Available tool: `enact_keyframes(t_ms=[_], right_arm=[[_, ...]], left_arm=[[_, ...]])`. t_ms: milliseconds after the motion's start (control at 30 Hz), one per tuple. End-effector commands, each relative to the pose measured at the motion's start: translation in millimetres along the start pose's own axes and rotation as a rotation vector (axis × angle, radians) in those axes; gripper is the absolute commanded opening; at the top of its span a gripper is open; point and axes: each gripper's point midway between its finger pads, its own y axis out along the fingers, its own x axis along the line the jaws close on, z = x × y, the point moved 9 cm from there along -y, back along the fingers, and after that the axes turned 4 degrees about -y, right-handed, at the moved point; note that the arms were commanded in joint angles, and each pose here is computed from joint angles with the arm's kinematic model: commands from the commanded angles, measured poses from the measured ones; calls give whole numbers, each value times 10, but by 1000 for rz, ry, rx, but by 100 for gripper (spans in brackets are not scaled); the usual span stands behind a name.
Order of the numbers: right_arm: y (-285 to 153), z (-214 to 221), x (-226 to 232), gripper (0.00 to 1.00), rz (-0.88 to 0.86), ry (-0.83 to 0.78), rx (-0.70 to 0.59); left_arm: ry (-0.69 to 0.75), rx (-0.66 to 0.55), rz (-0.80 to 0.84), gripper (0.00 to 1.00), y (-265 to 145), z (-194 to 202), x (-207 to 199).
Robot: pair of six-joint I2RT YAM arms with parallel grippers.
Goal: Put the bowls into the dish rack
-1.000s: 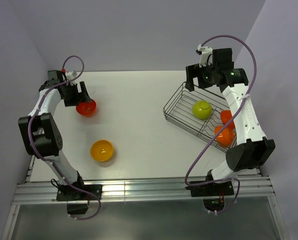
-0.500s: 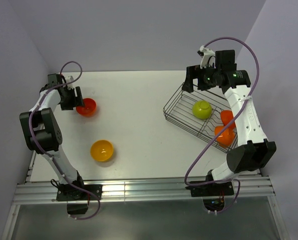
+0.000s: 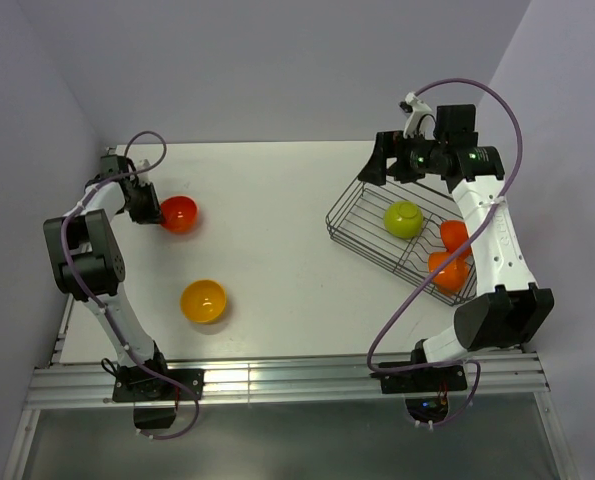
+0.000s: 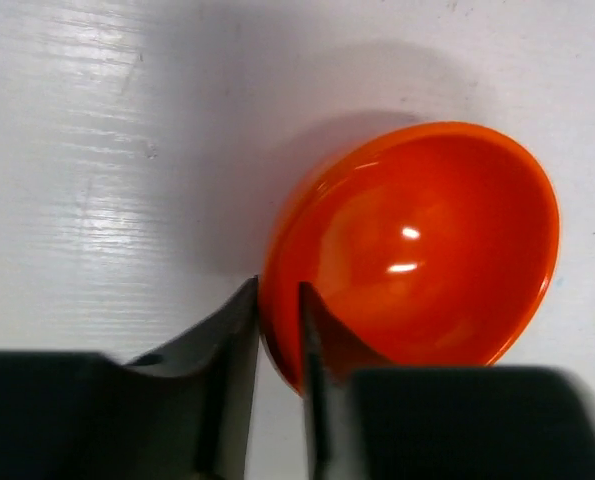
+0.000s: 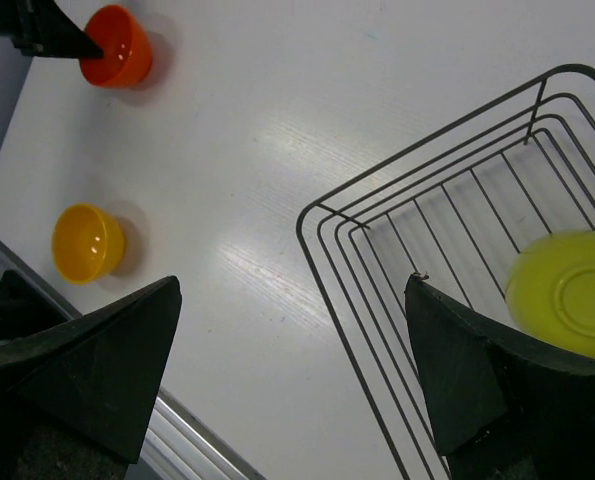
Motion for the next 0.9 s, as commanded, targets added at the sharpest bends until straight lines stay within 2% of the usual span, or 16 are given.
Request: enact_keyframes(t_ms=[0,67,100,133,500,733,867], right_arm=[[-113,-107,81,100,-55,35,-105],[-131,-109,90,100,-68,39,-139],[-139,-114,96,100,-69,49,-146],[-158,-118,101,100,-69,51,-155],[-123,-170,213,100,-208,139,-205],[-106,-200,291,100,-318,206,-225],[-97,-194,366,100,-352,242,-230]], left_arm=[[0,-50,108,18,-68,-43,-105],[-5,-66,184,10,-154,-68,-191],[-5,-80,212,2,-187,-91,-232],[-6,-86,247,0,-222,-107,-273],[-46,-263,687,0,-1014,-283,-874],[-66,-377,842,0,-1533,-216,-1279],[-24,-378,912,0,-1687,-95,-1607]])
